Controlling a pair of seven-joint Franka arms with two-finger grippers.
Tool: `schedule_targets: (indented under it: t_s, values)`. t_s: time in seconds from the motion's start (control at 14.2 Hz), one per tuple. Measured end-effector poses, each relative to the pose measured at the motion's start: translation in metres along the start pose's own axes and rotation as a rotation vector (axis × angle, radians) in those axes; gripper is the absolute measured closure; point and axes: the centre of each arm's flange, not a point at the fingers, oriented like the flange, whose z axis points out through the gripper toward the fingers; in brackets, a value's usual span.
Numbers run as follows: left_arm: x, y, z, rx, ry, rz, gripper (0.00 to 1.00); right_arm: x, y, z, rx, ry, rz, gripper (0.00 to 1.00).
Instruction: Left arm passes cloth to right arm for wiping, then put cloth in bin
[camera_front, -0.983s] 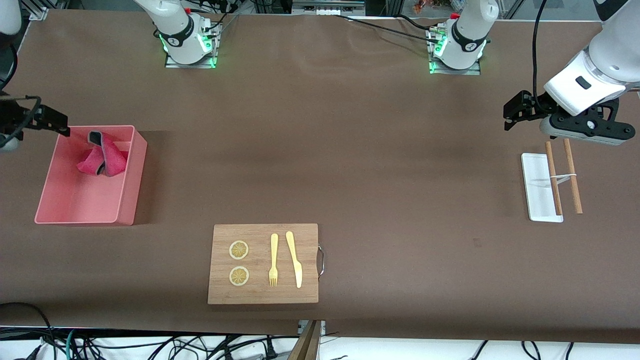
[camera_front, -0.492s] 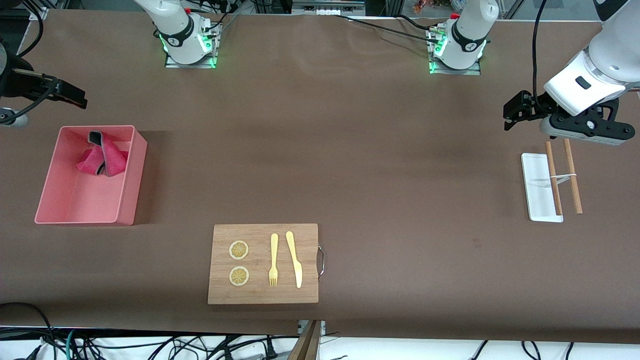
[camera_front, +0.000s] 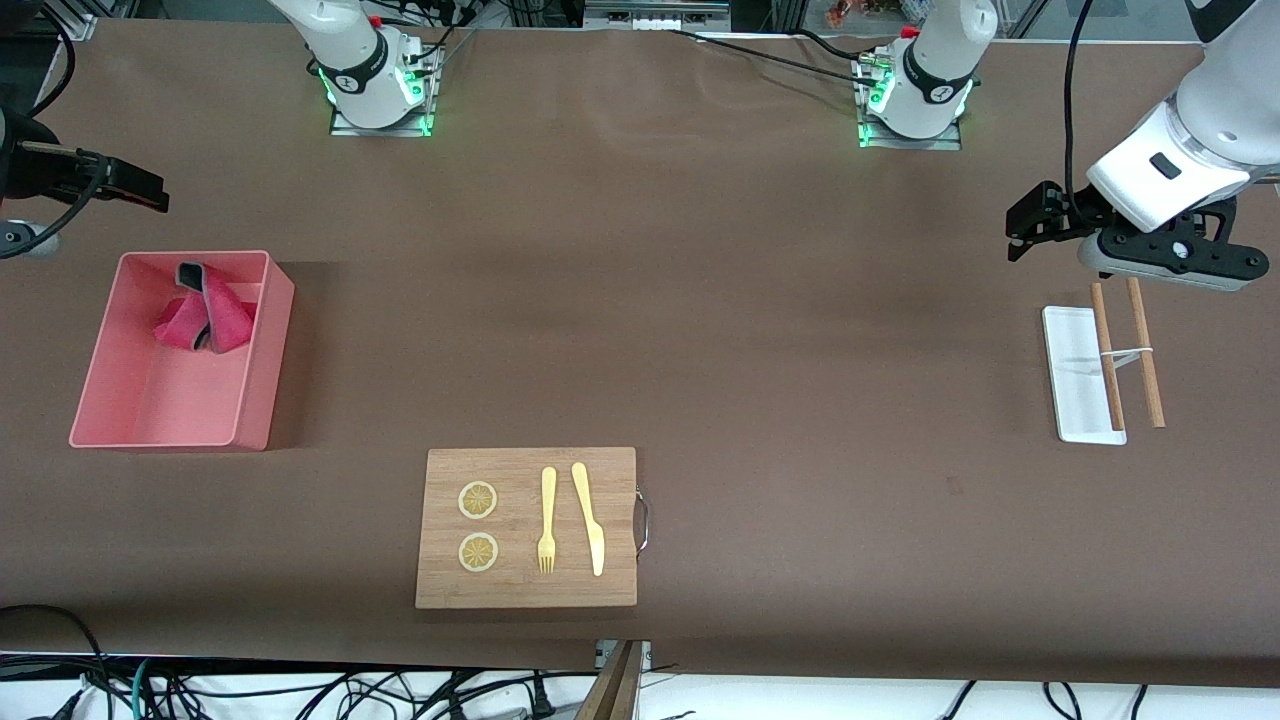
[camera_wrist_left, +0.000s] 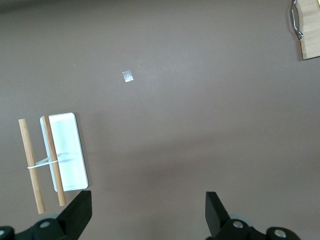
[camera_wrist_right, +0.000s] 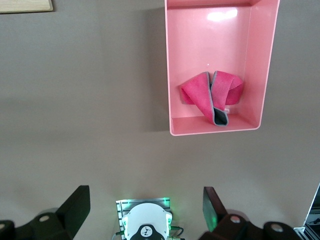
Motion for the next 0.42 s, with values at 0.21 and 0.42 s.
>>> schedule_targets:
  t_s: [0.21, 0.42]
  values:
    - [0.0000, 0.0005, 0.0000, 0.000, 0.000, 0.001, 0.00, 0.0012, -0.0003, 0.0014, 0.002, -0.003, 0.001, 0.00]
    - [0.0001, 0.0005, 0.0002, 0.000, 0.000, 0.001, 0.00, 0.0032, -0.0029, 0.0013, 0.022, 0.001, -0.003, 0.00]
